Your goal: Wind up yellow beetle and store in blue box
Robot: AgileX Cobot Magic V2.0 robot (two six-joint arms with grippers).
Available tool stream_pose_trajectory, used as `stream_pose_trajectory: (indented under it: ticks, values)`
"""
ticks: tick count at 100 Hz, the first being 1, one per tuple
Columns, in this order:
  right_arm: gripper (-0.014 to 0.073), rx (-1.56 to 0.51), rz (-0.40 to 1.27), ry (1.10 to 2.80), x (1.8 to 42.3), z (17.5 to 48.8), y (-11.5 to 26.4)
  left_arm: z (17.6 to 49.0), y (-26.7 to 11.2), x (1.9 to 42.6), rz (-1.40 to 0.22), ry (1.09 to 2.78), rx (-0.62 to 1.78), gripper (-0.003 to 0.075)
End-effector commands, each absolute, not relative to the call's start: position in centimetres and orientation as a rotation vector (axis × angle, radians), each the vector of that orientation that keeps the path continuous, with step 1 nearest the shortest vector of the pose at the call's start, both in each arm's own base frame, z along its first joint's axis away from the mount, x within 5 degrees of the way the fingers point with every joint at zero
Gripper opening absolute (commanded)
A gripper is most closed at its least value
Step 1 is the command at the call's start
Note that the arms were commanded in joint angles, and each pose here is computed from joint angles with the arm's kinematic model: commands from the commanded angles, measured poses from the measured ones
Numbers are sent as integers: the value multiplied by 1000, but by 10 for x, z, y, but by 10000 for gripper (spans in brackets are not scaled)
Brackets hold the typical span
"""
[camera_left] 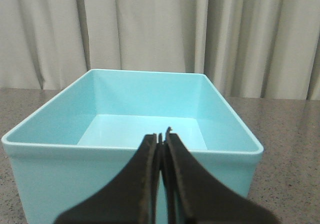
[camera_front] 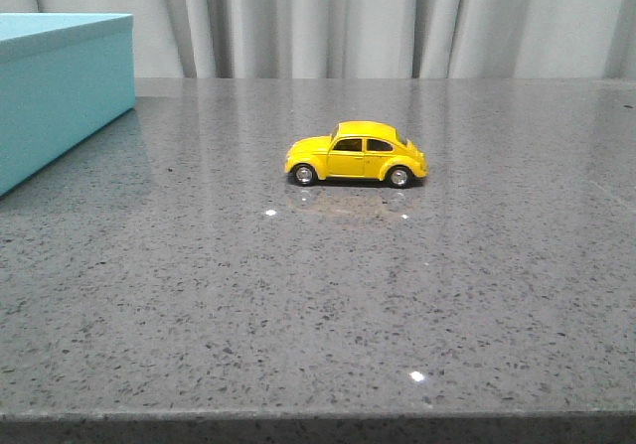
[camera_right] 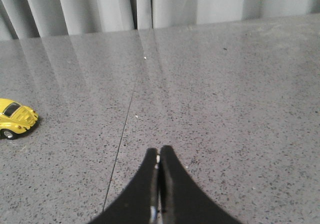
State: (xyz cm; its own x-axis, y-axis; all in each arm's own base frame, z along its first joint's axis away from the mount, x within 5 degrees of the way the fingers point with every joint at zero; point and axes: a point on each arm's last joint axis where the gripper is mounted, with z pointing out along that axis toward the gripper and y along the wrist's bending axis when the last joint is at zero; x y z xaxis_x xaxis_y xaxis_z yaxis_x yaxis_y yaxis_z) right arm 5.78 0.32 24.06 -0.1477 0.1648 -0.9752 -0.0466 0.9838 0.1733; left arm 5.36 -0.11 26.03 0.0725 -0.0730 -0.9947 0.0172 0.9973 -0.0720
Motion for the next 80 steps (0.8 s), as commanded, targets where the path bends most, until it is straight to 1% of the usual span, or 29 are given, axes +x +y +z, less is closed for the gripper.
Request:
stream_pose_trajectory:
  ticks: [1,9,16,24,35,42,47,61,72,80]
  values:
    - [30,82,189,1656,63,270,4,286,-1,57,-86,1434,-55,-18]
    - [120,81,185,1671,69,281,5,296,-1,62,-84,1446,-53,-4]
    - [182,82,184,1686,76,290,5,304,-1,69,-82,1464,-53,52]
    - [219,83,182,1703,83,299,6,311,-1,76,-81,1480,-54,167]
    - [226,84,178,1739,96,307,7,321,-1,86,-81,1501,-55,341]
    - [226,84,175,1770,106,311,8,326,-1,92,-80,1515,-55,407]
    - [226,85,171,1799,113,313,9,329,-1,96,-80,1526,-56,422]
    - [226,90,165,1869,130,313,10,333,-1,105,-80,1547,-57,421]
    - [224,90,163,1887,136,311,11,332,-1,106,-80,1552,-57,421]
    - [224,86,168,1866,140,312,12,333,-1,106,-79,1545,-57,421]
